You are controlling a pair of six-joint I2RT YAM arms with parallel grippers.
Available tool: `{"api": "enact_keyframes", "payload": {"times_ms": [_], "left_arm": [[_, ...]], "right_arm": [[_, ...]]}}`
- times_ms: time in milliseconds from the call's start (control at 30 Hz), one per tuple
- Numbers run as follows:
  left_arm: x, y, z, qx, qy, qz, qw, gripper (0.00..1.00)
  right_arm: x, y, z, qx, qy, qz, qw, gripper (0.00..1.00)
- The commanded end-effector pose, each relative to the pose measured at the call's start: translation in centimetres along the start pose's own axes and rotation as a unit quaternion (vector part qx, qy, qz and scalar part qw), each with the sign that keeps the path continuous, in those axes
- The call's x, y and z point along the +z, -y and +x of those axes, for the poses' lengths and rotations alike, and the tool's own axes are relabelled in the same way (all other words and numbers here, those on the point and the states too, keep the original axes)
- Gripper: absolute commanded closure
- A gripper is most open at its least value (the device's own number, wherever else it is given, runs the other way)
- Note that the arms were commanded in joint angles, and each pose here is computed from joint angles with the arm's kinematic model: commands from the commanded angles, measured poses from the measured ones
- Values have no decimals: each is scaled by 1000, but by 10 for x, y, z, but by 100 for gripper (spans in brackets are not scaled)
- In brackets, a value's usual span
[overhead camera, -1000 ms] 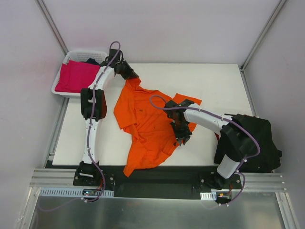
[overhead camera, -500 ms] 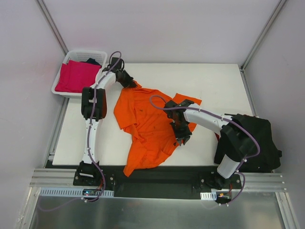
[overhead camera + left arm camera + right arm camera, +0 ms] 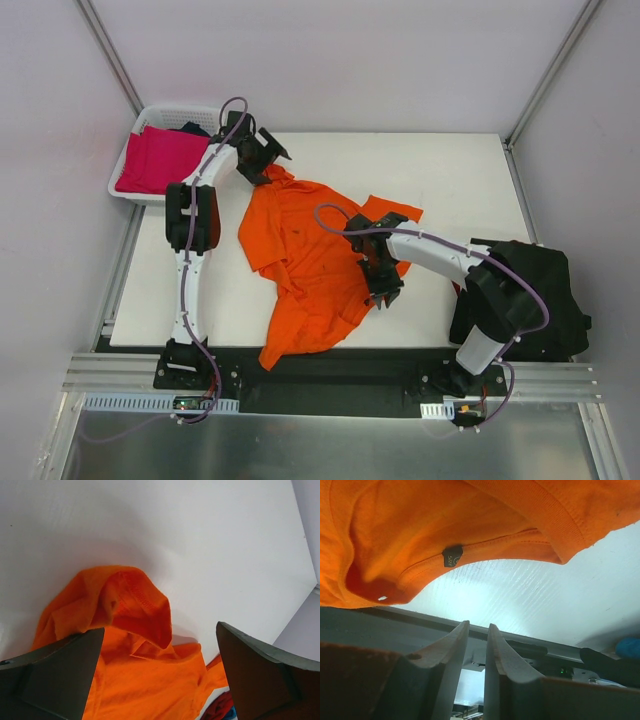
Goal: Fold and stack the t-shirts
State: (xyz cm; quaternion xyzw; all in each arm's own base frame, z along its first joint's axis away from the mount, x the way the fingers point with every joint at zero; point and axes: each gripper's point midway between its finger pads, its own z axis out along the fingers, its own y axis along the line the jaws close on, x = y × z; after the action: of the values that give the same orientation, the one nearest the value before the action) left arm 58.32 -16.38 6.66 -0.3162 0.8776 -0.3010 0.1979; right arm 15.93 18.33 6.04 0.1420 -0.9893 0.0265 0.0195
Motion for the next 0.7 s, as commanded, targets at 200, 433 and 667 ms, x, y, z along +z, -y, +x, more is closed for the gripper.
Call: {"api": "enact_keyframes", "payload": {"times_ms": [200,433,667], "left_arm": [[-47,14,18,46,0,9,999,11],[-43,11,18,43,0,4,999,45],[-30,20,22,35,-5,9,999,96]], "right_arm": [[-10,-5,2,-3,17,-8,1000,75],[-9,-3,9,-3,19,-4,1000,75],[-8,2,12,2,20,3,1000,75]]}}
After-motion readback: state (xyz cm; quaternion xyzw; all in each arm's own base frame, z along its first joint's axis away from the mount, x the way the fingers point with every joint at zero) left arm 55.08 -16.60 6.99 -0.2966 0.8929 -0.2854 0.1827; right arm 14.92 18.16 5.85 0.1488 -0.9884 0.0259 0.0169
